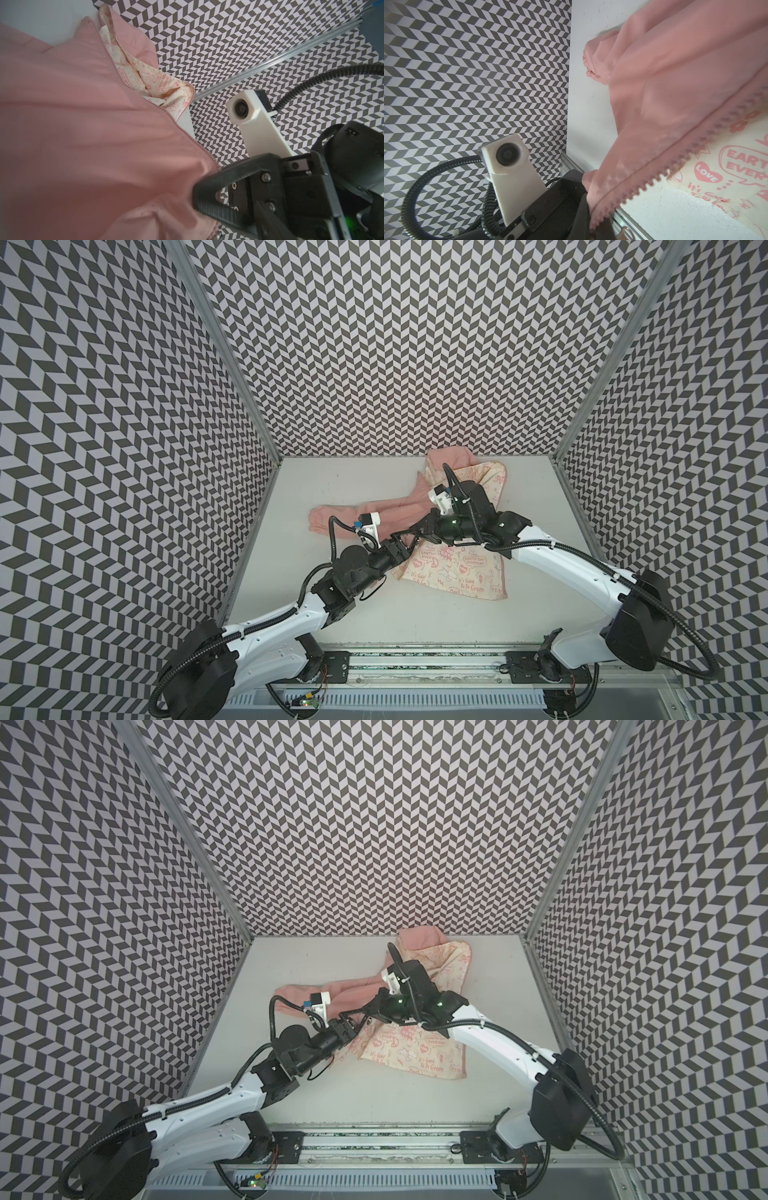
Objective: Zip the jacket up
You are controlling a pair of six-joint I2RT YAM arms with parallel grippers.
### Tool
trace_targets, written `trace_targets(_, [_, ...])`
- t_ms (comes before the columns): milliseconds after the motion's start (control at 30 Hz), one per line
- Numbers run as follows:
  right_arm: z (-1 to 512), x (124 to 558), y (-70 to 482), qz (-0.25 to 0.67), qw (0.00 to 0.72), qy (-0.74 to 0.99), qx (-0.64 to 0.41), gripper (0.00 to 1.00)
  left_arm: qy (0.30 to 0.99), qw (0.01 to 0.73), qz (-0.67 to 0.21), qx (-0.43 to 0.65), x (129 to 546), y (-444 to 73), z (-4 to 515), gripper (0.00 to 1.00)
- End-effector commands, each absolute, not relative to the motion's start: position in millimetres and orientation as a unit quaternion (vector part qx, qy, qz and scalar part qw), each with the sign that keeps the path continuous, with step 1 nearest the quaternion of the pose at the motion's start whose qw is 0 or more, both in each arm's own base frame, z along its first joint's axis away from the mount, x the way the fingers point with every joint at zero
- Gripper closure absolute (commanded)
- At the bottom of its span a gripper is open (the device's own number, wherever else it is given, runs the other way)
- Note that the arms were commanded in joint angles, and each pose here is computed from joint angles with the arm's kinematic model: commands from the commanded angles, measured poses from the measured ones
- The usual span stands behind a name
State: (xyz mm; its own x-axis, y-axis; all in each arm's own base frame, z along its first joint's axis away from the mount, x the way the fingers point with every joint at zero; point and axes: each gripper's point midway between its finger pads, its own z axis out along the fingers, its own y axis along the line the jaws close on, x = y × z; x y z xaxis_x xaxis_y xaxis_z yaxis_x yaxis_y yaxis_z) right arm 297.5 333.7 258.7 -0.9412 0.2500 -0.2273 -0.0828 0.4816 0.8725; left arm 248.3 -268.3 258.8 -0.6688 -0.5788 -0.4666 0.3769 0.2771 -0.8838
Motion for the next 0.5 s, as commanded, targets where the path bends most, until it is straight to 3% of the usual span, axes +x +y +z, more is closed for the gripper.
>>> trace_targets(0, [284.0, 300.1, 329.0, 0.530, 0.181, 0.827, 0.046, 1.00, 0.671, 0.426, -0.605, -0.051, 244.4, -265.7, 281.7, 0.38])
trace_targets(133, [285.0, 300.9, 327.7, 0.532, 0.182, 0.826, 0.047, 1.00, 0.667, 0.429, -0.607, -0.047, 240.6, -262.5, 283.6, 0.48])
trace_targets(467, [286.4, 299.8, 328.6, 0.539, 0.180, 0.822, 0.049, 1.00, 0.671, 0.421, -0.610, -0.035, 239.0, -267.4, 280.4, 0.62])
